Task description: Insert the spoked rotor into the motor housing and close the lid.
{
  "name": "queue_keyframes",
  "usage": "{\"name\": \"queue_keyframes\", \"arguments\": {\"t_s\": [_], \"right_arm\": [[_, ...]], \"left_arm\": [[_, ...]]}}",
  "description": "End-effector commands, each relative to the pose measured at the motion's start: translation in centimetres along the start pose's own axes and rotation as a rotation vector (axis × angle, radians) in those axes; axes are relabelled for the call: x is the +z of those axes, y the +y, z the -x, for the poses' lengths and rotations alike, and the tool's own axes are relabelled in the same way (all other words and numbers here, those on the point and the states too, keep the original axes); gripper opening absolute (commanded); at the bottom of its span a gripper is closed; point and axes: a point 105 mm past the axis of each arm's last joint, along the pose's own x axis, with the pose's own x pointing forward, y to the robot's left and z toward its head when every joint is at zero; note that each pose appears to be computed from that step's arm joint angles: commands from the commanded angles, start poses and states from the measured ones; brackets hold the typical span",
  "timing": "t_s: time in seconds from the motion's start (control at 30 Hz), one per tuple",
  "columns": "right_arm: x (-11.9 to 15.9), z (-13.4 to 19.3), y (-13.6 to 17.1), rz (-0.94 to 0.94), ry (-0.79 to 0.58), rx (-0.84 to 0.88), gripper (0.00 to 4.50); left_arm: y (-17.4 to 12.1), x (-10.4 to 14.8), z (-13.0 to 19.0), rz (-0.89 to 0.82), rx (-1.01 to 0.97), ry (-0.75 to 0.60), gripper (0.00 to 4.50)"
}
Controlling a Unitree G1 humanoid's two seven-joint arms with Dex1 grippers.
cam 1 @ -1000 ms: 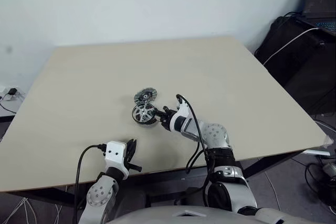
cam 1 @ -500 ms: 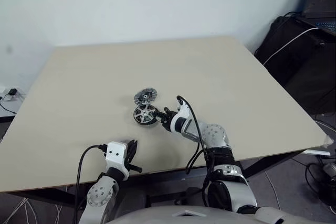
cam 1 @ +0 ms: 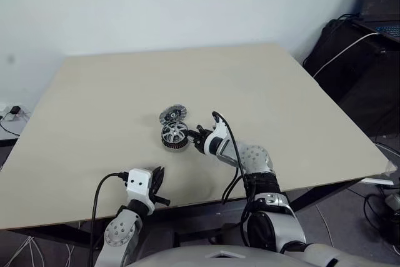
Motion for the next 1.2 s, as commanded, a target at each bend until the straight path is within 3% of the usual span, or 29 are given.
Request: {"name": "queue_keyframes", "arguments": {"t_s": [0.03,0.2,0.23,0.47,0.73,0.9,1.03,1.2], "right_arm": [[0.5,-0.7,2.5,0.050,-0.017,0.060,0.38],[0.2,-0.8,2.2,0.094,-0.010,0.039,0.38],[0.2,-0.8,2.2,0.100,-0.010,0.038,1.11],[1.4,0.2,2.8,0.113,-0.066,0.060,3.30],[2.5,2.3,2.8,0.208,-0.120,0.034,3.30],[1.7,2.6,4.3,0.600,-0.162,0.039,3.30],[0.3,1.2,4.9,0.894,-0.175,0.040,2.40],[0.0,-0.5,5.0,1.132,-0.187,0.014,0.67]], "left_arm": [[-0.3,1.2,-0.3,-0.010,-0.007,-0.044,0.42],[-0.3,1.1,-0.2,-0.006,-0.006,-0.043,0.42],[-0.3,1.1,-0.2,-0.005,-0.007,-0.043,0.42],[-0.4,1.1,-0.3,-0.002,-0.011,-0.040,0.42],[-0.7,1.1,-0.4,0.001,-0.021,-0.038,0.42],[-0.8,1.1,-0.5,-0.001,-0.029,-0.039,0.42],[-0.8,1.3,-0.5,-0.005,-0.031,-0.041,0.42],[-0.8,1.3,-0.5,-0.004,-0.027,-0.043,0.42]]}}
